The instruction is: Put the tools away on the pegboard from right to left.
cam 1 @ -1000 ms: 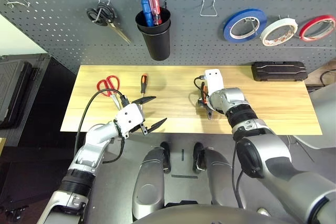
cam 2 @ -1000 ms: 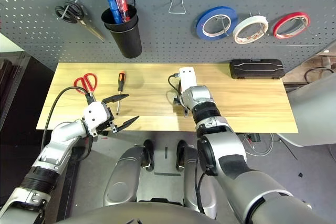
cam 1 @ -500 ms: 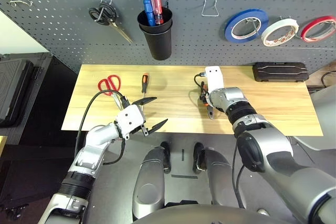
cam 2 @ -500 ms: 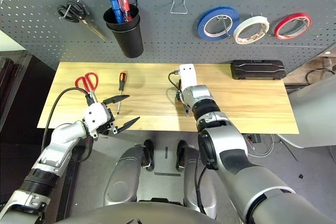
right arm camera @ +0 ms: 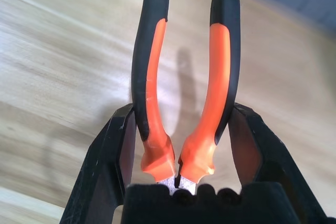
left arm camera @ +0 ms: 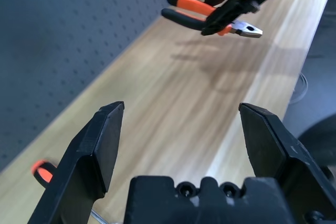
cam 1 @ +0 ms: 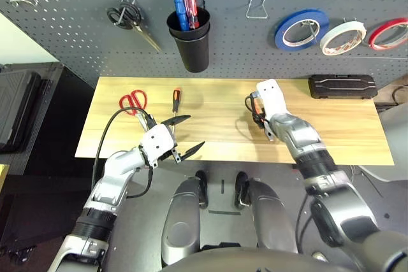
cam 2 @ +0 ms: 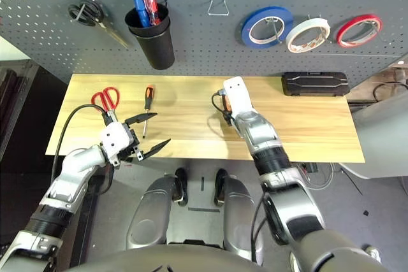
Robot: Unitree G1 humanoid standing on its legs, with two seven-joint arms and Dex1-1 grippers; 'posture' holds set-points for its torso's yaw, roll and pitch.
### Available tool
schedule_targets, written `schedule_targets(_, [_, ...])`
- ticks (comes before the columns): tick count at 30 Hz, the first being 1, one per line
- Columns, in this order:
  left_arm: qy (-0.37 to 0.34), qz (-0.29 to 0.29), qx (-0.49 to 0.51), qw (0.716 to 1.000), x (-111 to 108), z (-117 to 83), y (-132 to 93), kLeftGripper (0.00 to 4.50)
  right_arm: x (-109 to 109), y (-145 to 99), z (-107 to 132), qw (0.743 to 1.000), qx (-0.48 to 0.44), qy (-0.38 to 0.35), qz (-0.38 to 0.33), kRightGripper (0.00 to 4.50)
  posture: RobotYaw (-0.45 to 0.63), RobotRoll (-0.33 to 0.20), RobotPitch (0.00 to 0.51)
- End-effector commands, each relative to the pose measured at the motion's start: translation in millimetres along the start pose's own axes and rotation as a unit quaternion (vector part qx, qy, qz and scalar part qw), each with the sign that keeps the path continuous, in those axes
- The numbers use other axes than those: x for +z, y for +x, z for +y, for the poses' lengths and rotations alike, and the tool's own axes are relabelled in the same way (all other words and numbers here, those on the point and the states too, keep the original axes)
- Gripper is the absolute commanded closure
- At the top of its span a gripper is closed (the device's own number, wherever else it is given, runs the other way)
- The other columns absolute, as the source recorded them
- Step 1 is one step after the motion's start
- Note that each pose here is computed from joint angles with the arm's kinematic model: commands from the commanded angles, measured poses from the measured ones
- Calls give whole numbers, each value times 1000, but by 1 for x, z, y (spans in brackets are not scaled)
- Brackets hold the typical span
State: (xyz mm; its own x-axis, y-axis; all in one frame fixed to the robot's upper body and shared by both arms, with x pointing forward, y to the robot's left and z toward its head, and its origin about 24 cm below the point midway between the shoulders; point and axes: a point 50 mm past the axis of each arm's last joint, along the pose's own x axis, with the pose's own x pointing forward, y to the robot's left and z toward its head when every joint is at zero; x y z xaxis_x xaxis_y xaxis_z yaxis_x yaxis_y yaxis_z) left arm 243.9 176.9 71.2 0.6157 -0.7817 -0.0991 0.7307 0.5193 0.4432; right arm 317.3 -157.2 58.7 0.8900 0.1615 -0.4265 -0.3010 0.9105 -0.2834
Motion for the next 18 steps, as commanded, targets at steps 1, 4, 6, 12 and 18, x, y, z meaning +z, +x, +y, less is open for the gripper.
schedule_targets(1, [-15,-26,9,1000,7,-5,-2,0,3,-13,-5,997,19,-38,-70,1638,158,0,256])
schedule_targets(4, [-23,-56,9,998,17,-12,1,0,-1,-22,-17,993,14,-65,-102,1638,155,0,249])
schedule_targets(6, [-29,-72,19,997,23,-13,3,0,-2,-25,-23,990,11,-72,-118,1638,156,0,247])
schedule_targets(12, [-16,-102,48,994,44,-4,0,0,3,-39,-35,977,16,-80,-199,1638,164,0,237])
schedule_targets(18, [6,-121,57,991,68,2,-4,0,11,-53,-46,961,24,-86,-261,1638,180,0,233])
